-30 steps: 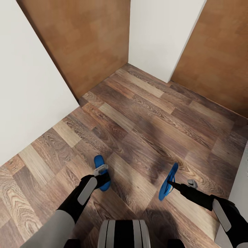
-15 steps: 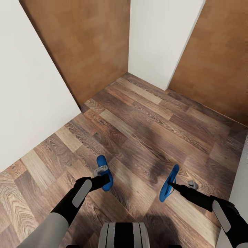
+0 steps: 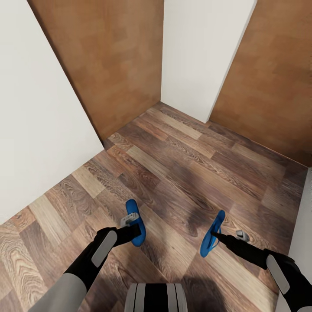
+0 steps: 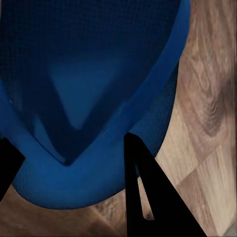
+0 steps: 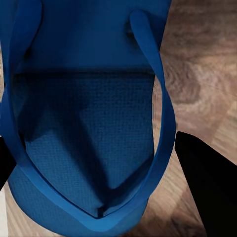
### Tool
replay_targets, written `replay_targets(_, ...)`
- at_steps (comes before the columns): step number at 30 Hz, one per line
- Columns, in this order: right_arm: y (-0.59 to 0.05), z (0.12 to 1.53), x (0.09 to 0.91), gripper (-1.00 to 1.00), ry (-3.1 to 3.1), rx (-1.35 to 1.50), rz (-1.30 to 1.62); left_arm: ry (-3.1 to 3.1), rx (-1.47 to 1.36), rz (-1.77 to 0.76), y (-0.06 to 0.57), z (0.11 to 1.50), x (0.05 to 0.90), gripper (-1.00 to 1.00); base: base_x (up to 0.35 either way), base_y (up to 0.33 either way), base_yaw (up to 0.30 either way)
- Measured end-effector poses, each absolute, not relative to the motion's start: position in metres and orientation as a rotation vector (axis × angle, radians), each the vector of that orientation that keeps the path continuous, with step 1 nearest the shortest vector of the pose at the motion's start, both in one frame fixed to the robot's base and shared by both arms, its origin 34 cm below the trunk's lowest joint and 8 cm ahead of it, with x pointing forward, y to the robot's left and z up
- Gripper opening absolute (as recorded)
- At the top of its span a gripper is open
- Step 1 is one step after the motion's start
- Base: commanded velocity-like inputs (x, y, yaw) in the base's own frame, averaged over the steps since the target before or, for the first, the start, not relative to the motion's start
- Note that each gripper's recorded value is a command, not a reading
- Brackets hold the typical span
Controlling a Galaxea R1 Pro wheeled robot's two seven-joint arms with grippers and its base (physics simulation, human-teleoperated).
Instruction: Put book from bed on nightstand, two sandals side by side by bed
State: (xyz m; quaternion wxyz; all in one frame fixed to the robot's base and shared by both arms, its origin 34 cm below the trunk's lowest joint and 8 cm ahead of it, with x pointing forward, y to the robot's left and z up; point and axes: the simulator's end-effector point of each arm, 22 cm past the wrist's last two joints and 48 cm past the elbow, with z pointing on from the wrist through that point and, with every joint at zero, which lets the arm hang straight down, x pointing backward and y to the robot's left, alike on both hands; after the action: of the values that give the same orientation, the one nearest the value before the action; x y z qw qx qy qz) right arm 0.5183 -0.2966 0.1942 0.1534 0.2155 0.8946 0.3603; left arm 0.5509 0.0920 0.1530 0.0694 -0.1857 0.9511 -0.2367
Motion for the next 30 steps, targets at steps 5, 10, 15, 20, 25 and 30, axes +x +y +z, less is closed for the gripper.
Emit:
replay_targets(5,-0.297,0.2,0.519,-1.0,2.555,0.627,1.037,2.862,-0.489,-0.732,0.079,0.165,0.552,-1.0,0.0,0.0,0.0)
replay_targets(10,-0.298,0.208,0.523,-1.0,2.54,0.622,1.039,2.851,-0.447,-0.74,0.072,0.175,0.555,-1.0,0.0,0.0,0.0)
replay_targets(15,-0.298,0.217,0.528,-1.0,2.524,0.608,1.04,2.834,-0.432,-0.75,0.067,0.187,0.56,-1.0,0.0,0.0,0.0)
replay_targets(20,-0.297,0.226,0.533,-1.0,2.51,0.594,1.039,2.812,-0.421,-0.774,0.055,0.2,0.566,-1.0,0.0,0.0,0.0)
replay_targets(25,-0.297,0.235,0.538,-1.0,2.494,0.579,1.039,2.793,-0.41,-0.779,0.053,0.211,0.572,-1.0,0.0,0.0,0.0)
replay_targets(30,-0.297,0.245,0.543,-1.0,2.477,0.566,1.039,2.774,-0.399,-0.78,0.052,0.222,0.577,-1.0,0.0,0.0,0.0)
